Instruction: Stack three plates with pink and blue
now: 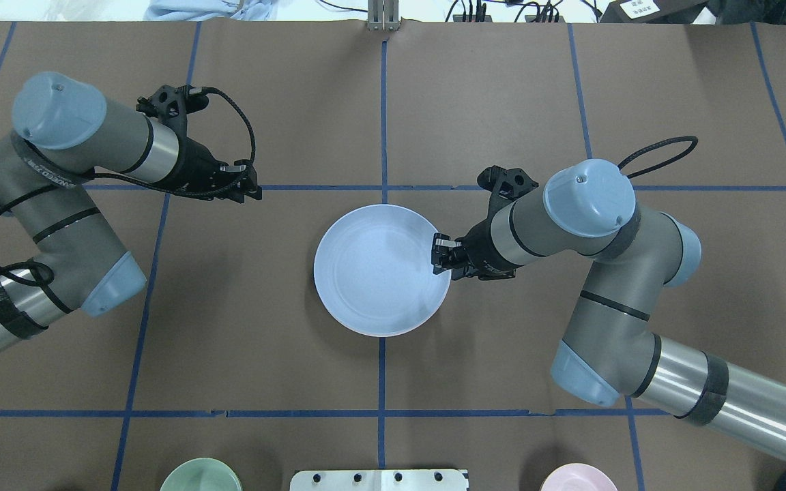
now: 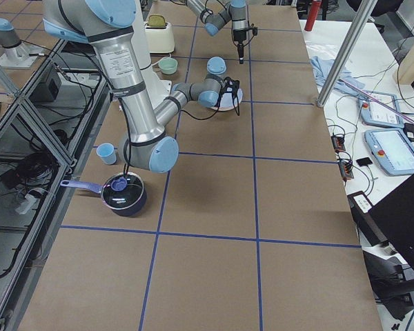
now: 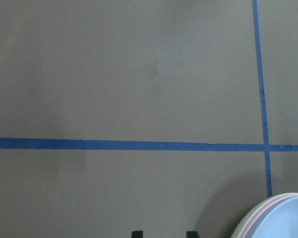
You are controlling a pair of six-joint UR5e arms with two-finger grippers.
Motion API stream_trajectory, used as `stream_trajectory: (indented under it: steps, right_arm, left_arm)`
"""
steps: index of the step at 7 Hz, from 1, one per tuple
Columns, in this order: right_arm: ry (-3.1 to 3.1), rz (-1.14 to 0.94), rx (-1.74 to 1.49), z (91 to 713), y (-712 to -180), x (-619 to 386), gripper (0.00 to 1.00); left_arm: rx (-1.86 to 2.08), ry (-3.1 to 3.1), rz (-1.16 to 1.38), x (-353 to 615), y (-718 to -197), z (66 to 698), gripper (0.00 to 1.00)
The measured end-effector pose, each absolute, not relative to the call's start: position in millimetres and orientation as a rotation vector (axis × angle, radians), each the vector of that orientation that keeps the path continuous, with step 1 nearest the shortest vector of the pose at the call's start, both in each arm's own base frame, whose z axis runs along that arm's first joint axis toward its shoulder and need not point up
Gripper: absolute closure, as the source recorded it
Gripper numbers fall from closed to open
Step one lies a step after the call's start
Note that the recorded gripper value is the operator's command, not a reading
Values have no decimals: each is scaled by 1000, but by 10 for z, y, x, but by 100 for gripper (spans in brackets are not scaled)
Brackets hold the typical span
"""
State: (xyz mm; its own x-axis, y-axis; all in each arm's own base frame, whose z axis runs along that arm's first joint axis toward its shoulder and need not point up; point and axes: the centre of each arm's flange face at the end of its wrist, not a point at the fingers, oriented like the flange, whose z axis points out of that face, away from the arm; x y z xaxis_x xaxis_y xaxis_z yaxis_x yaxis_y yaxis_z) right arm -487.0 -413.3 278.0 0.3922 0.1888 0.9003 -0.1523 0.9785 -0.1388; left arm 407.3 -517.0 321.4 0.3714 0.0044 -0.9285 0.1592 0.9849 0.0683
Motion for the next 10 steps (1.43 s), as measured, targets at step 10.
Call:
stream_trajectory:
  steps: [10]
  right_arm:
    - [-876, 29, 107, 5249, -4894, -1530, 0]
  left_arm:
    - [407, 973, 166, 1239, -5046, 4888, 61]
